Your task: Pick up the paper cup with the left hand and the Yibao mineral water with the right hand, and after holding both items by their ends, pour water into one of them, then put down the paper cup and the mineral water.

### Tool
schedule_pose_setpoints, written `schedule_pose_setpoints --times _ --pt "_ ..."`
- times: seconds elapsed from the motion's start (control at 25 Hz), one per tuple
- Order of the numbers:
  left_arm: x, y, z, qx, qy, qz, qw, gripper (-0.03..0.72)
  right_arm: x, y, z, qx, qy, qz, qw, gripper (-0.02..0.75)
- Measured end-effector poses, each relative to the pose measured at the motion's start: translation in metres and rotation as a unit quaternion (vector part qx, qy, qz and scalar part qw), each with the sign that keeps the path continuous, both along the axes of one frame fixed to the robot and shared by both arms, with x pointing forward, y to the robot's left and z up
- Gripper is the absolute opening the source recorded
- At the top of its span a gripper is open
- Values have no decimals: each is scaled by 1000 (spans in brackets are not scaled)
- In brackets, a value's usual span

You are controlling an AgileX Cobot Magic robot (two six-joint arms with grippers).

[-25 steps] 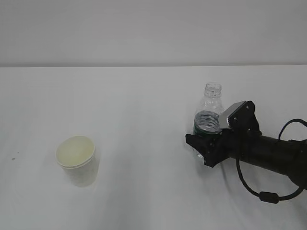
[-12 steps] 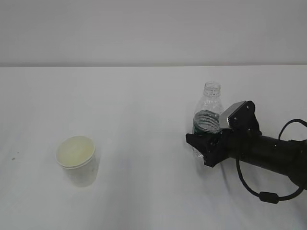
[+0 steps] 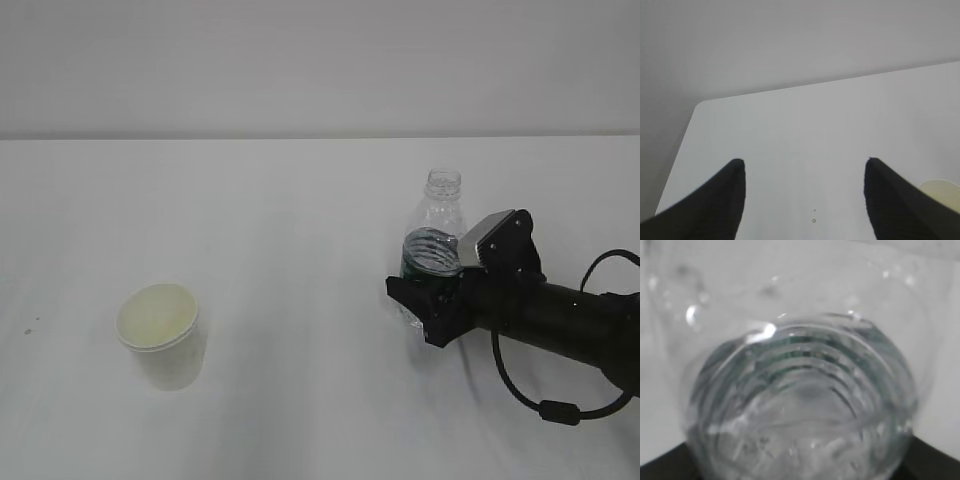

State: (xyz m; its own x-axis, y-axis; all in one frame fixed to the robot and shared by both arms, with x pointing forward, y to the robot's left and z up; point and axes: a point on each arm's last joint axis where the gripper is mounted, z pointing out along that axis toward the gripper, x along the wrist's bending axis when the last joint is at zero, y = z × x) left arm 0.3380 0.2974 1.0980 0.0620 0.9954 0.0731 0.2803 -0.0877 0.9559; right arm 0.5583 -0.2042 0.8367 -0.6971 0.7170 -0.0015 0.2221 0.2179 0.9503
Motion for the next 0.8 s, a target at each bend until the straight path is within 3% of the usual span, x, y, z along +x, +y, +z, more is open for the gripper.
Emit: schedule_pose_setpoints --times 0.6,0.8 --pt "0 0 -1 0 4 0 1000 529 3 0 46 -17 -40 5 999 456" --pt "0 -2 -1 -22 8 -4 1000 529 3 0 60 -13 -54 5 998 456"
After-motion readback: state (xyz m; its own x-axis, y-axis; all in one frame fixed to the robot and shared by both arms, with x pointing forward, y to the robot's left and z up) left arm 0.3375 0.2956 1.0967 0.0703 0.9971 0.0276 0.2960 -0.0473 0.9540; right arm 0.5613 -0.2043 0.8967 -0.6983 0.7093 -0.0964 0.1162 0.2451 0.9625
